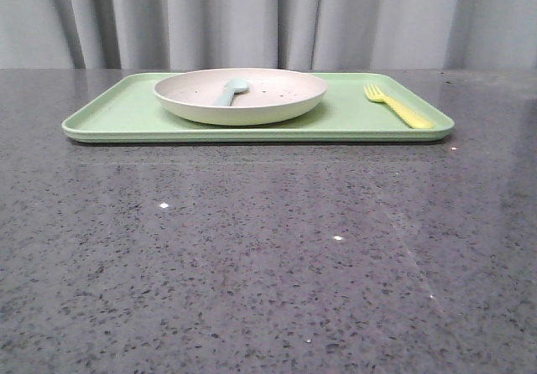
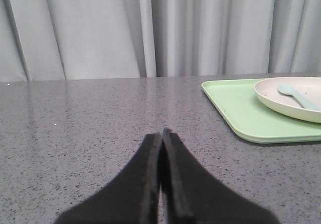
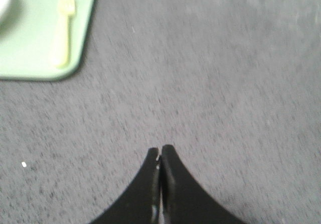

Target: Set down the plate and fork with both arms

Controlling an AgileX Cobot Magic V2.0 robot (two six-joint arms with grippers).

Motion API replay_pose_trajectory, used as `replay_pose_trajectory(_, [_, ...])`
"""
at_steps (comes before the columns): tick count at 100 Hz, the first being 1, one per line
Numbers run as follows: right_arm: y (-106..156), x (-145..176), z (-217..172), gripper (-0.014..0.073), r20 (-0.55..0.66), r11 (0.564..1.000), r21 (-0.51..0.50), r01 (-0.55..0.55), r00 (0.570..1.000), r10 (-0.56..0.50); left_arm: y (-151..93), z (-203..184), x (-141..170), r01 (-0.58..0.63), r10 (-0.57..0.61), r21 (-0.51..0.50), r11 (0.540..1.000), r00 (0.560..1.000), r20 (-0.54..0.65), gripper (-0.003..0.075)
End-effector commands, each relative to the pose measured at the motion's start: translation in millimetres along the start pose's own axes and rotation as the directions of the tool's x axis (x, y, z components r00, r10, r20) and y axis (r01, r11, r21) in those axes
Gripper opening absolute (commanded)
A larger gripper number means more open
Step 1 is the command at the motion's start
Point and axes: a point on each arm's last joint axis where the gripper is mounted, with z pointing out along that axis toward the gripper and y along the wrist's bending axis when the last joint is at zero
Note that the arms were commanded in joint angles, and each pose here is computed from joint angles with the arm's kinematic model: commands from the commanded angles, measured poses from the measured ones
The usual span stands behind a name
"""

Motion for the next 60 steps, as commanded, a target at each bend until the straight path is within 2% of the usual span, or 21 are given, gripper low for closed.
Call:
replay_pose_trajectory(1, [0.5, -8.4, -6.5, -0.0120, 0.194, 0.999, -0.017, 0.029, 0.981, -0.025, -0.8, -2.6, -4.8, 0.007, -0.008, 0.012, 1.000, 0.995, 0.104, -0.0020])
replay_pose_trajectory(12, [-0.6, 5.9, -8.6, -0.0120, 0.273, 1.000, -0.021, 0.019, 0.962, -0.013, -0.8, -2.6, -4.8, 0.007, -0.008, 0.012, 1.000, 0.995, 0.104, -0.0020])
replay_pose_trajectory(23, [-1.0, 16.4, -6.3, -0.0120, 0.287, 1.000, -0.020, 0.019, 0.958, -0.012, -0.8, -2.6, -4.8, 0.007, -0.008, 0.012, 1.000, 0.995, 0.104, -0.0020])
replay_pose_trajectory(60, [1.7, 12.9, -6.9, -0.0120, 0.336, 0.998, -0.037, 0.057, 0.941, -0.041, -0.8, -2.6, -4.8, 0.007, -0.008, 0.012, 1.000, 0.995, 0.104, -0.0020])
